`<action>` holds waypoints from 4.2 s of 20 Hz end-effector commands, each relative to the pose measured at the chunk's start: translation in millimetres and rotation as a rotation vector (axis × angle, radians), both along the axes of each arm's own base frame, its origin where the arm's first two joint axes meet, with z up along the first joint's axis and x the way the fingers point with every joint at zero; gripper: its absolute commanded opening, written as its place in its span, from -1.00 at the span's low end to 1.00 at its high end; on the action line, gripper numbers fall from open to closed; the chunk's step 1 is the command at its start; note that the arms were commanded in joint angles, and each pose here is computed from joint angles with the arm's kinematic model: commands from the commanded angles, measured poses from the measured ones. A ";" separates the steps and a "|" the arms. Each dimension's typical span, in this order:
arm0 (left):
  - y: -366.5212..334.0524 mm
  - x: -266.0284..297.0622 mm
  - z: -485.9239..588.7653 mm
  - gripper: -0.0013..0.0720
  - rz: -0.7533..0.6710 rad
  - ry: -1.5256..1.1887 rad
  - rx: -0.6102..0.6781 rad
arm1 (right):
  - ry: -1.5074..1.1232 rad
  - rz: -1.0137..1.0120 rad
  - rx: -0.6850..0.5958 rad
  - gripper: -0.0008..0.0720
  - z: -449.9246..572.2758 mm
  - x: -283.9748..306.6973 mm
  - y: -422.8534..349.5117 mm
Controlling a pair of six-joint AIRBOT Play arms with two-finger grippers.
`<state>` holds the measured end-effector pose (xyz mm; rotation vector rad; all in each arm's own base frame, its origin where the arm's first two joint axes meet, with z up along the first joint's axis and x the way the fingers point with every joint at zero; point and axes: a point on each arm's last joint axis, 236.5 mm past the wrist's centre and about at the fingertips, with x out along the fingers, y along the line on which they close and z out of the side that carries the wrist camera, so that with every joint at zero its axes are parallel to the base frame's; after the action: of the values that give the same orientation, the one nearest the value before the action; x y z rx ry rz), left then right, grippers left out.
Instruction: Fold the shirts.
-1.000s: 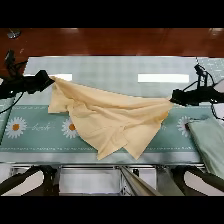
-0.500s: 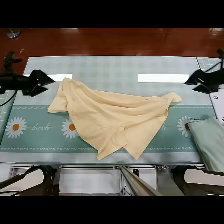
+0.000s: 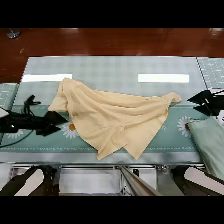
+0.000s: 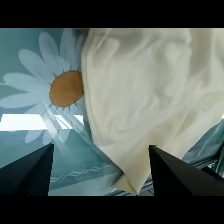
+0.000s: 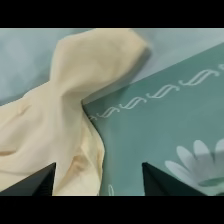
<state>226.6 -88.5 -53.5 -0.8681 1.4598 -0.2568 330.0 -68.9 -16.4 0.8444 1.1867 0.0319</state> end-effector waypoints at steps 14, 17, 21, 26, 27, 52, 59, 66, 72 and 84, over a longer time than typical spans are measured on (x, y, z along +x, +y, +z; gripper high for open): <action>-108.5 -7.0 -41.0 -0.37 0.027 -0.064 -0.100 | -0.051 -0.003 0.044 0.72 -9.0 -3.8 13.9; -112.0 19.6 -17.3 -0.91 -0.012 -0.188 -0.118 | -0.073 -0.115 -0.002 0.72 -10.5 12.1 -7.5; -110.4 61.8 21.0 -0.91 -0.006 -0.321 -0.125 | -0.046 -0.132 0.004 0.72 -18.7 29.9 -18.4; -99.4 101.4 60.9 -0.91 0.033 -0.434 -0.129 | 0.105 -0.041 -0.019 0.72 -62.5 46.0 -3.1; -98.3 104.6 64.5 -0.91 0.037 -0.444 -0.129 | 0.117 -0.038 -0.011 0.72 -67.2 53.4 -0.9; -22.9 155.4 474.7 -0.91 0.017 -1.342 -0.082 | -0.869 0.096 -0.390 -0.91 398.9 133.0 37.8; 24.5 34.6 613.6 -0.91 0.117 -1.678 0.523 | -1.201 0.038 -0.681 -0.91 539.1 -44.9 81.8; 77.6 -72.4 610.2 -0.91 0.332 -1.592 0.999 | -1.157 -0.048 -0.858 -0.91 536.6 -151.3 84.2; 81.5 -41.3 524.7 -0.91 0.157 -1.397 0.930 | -1.023 -0.008 -0.810 -0.91 485.5 -137.5 79.5; 75.4 201.0 237.5 -0.91 0.050 -0.757 0.549 | -0.498 0.316 -0.269 -0.91 226.3 84.7 69.8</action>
<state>378.0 -6.1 241.0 -0.1783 0.6635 -0.0890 369.6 2.1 275.1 0.2863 0.7012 0.2514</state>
